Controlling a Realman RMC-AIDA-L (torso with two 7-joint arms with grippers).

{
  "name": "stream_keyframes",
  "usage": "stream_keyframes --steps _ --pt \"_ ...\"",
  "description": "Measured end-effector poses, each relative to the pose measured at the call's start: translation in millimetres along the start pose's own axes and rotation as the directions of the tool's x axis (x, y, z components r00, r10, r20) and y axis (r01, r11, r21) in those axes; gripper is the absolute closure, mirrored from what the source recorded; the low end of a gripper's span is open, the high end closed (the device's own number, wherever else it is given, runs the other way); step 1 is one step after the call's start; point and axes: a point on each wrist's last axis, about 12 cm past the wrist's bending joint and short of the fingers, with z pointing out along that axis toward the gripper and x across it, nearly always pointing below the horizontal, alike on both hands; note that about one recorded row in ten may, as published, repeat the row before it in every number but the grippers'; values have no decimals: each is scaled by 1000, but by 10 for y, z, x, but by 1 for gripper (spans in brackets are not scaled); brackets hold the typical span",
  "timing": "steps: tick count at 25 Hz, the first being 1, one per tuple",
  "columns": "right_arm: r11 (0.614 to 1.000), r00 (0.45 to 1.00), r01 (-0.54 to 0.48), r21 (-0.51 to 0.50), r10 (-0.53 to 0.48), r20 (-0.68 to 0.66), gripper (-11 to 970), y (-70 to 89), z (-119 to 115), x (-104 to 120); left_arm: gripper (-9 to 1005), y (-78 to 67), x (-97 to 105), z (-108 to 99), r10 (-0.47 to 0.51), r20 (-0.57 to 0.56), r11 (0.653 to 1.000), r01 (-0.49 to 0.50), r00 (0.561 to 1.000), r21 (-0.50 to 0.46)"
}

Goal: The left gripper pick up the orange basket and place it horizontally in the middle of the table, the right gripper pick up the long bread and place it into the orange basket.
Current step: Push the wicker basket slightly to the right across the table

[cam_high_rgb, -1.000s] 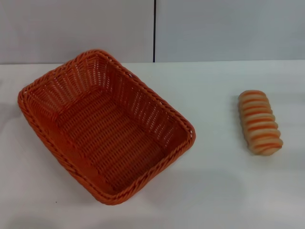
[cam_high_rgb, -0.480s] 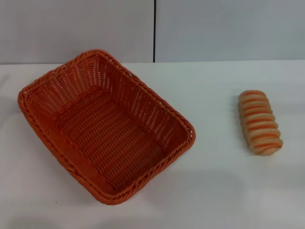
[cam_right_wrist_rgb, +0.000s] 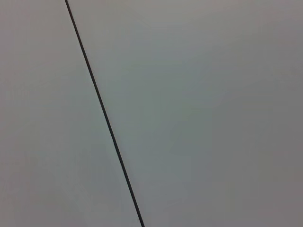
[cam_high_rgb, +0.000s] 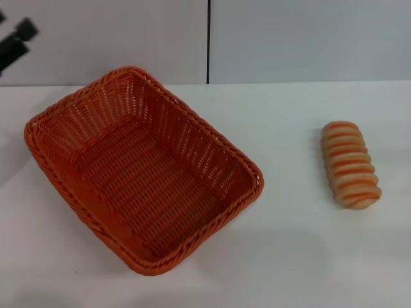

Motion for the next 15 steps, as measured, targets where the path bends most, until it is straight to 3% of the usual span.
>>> stream_keyframes --steps 4,8,15 --pt "1000 1000 -12 11 12 -17 265 5 -19 42 163 45 -141 216 14 -167 998 -3 986 63" --pt "1000 999 -19 22 20 -34 265 3 -25 75 163 65 -271 405 61 -342 995 -29 938 98" --pt "999 997 -32 5 32 -65 264 42 -25 129 163 99 -420 584 126 -634 992 -78 763 103"
